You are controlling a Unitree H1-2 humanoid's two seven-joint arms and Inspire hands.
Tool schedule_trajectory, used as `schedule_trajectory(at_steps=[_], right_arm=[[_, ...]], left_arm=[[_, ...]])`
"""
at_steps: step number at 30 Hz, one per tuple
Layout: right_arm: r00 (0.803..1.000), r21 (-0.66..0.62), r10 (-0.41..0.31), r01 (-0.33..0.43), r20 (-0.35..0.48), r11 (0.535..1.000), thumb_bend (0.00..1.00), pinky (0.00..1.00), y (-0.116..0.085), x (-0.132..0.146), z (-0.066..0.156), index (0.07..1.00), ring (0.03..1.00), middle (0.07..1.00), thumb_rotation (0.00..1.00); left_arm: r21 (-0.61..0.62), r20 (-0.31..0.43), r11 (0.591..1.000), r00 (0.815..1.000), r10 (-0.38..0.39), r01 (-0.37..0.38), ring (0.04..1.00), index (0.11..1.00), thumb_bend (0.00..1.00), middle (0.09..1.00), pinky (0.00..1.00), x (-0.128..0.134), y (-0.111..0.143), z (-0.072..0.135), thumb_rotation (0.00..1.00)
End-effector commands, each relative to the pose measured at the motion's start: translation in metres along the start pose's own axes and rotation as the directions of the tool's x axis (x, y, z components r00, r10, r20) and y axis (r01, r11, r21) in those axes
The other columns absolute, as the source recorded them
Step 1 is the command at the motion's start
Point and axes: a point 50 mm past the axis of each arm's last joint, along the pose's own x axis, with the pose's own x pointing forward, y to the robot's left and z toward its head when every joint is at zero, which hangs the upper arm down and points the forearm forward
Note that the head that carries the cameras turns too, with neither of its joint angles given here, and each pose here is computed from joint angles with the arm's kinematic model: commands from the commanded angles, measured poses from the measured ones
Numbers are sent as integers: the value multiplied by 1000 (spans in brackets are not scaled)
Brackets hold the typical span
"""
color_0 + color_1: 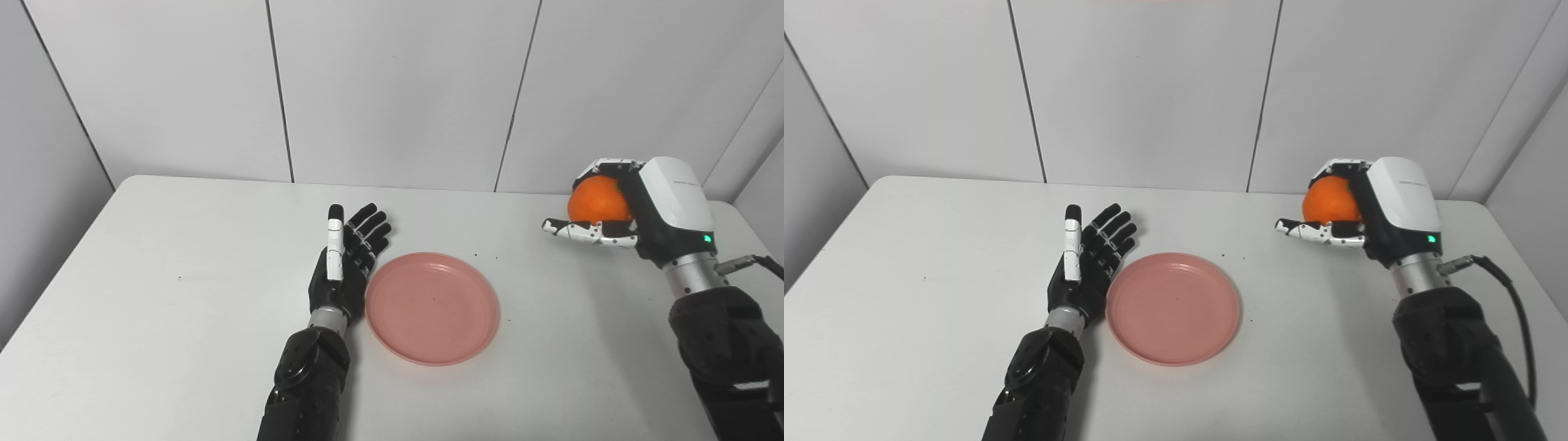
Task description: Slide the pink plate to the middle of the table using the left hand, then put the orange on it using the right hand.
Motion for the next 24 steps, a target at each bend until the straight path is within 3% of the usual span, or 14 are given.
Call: schedule_trajectory(at_steps=[1, 10, 16, 24], right_arm=[[991, -2, -82, 83, 101, 997, 498, 70, -24, 16, 23, 209, 114, 179, 426], [984, 31, -78, 74, 163, 997, 515, 72, -23, 24, 57, 213, 116, 177, 455], [976, 41, -49, 41, 214, 998, 536, 71, -7, 27, 75, 207, 116, 177, 360], [974, 117, 11, -38, 226, 992, 504, 72, 22, 34, 83, 233, 122, 186, 400]], left_arm=[[-70, -152, 993, 985, 86, -98, 792, 686, 832, 764, 882, -13, -4, -43, 787], [-63, -156, 993, 984, 88, -99, 789, 700, 841, 757, 860, -14, 0, -42, 785], [-60, -154, 993, 984, 89, -99, 787, 709, 842, 749, 825, -16, 1, -41, 788], [-51, -160, 993, 983, 95, -105, 784, 709, 828, 739, 820, -17, 2, -42, 791]])
